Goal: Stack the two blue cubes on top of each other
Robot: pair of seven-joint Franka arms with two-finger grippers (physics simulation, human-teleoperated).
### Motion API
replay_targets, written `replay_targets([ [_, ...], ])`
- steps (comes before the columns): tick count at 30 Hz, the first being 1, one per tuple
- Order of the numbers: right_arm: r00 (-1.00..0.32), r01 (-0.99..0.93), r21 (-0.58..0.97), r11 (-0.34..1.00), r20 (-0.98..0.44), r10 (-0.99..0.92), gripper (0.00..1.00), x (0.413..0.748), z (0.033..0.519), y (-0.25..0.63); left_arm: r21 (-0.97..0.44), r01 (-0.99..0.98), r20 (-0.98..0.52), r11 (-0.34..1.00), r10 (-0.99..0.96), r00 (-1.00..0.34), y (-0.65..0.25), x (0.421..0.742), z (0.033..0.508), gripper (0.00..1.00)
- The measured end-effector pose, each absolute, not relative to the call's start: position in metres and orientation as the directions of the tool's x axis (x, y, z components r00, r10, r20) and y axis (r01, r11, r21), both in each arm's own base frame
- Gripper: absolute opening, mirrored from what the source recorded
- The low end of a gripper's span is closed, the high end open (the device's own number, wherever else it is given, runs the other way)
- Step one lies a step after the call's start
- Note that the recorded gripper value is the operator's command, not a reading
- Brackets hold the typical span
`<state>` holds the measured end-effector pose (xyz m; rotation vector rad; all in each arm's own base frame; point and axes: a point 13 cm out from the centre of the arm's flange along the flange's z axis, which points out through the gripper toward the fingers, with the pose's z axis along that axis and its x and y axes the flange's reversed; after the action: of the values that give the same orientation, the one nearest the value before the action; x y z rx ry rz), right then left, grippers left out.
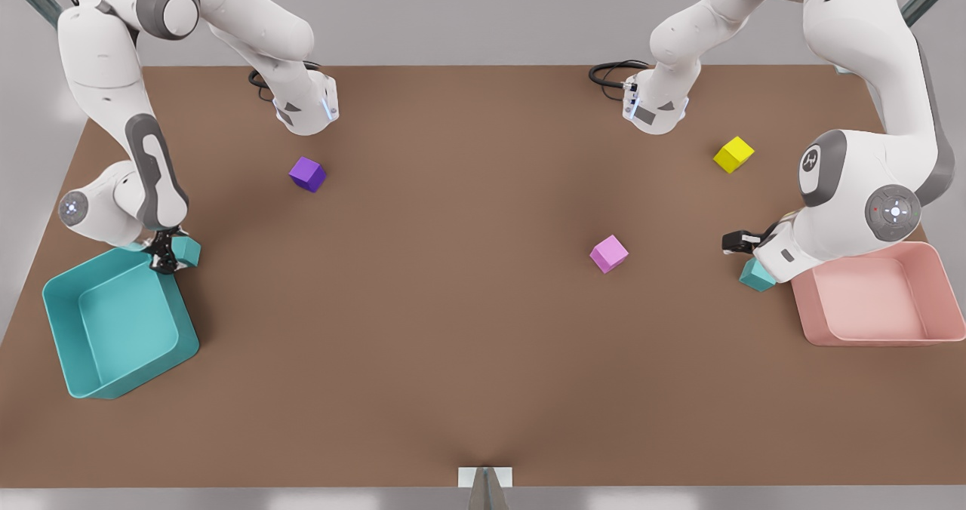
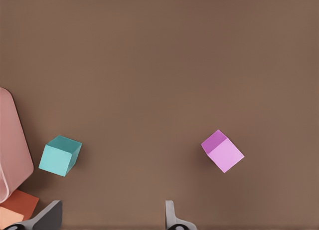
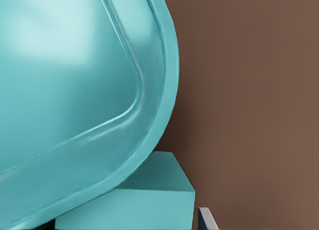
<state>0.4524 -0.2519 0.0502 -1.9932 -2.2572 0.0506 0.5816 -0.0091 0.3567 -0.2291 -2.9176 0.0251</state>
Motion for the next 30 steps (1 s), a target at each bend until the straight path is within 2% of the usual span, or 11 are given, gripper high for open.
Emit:
replay_targets([
  [2, -0.119, 0.985, -0.116, 0.127, 0.077, 0.990, 0.99, 0.451, 0.047, -0.251, -0.034, 0.153, 0.211, 0.988, 0.156, -0.965, -0.009, 0.581, 0.357, 1.00],
  [4, -0.119, 0.985, -0.118, 0.128, 0.078, 0.990, 0.89, 0.450, 0.046, -0.251, -0.034, 0.153, 0.213, 0.988, 0.157, -0.964, -0.009, 0.581, 0.356, 1.00],
  [5, -0.120, 0.985, -0.118, 0.129, 0.079, 0.990, 0.74, 0.450, 0.046, -0.251, -0.035, 0.153, 0.213, 0.988, 0.157, -0.964, -0.009, 0.581, 0.356, 1.00],
  [7, -0.123, 0.984, -0.119, 0.132, 0.082, 0.989, 0.70, 0.449, 0.044, -0.251, -0.035, 0.153, 0.214, 0.988, 0.157, -0.964, -0.009, 0.581, 0.355, 1.00],
  [18, -0.123, 0.982, -0.125, 0.139, 0.132, 0.984, 0.71, 0.440, 0.069, -0.237, -0.038, 0.121, 0.247, 0.992, 0.126, -0.961, 0.007, 0.574, 0.354, 1.00],
  [21, -0.139, 0.979, -0.125, 0.160, 0.162, 0.977, 0.71, 0.438, 0.089, -0.218, -0.047, 0.102, 0.266, 0.994, 0.110, -0.958, 0.008, 0.576, 0.347, 1.00],
  [25, -0.250, 0.957, -0.086, 0.275, 0.230, 0.941, 0.71, 0.471, 0.130, -0.123, -0.044, 0.087, 0.311, 0.995, 0.097, -0.945, 0.017, 0.573, 0.300, 1.00],
  [28, -0.367, 0.915, -0.050, 0.400, 0.306, 0.878, 0.71, 0.495, 0.143, -0.001, 0.117, 0.085, 0.349, 0.989, 0.039, -0.936, 0.042, 0.575, 0.263, 1.00],
  [30, -0.457, 0.869, -0.030, 0.495, 0.339, 0.823, 0.71, 0.506, 0.140, 0.097, 0.156, 0.091, 0.347, 0.983, 0.032, -0.937, 0.058, 0.583, 0.236, 1.00],
])
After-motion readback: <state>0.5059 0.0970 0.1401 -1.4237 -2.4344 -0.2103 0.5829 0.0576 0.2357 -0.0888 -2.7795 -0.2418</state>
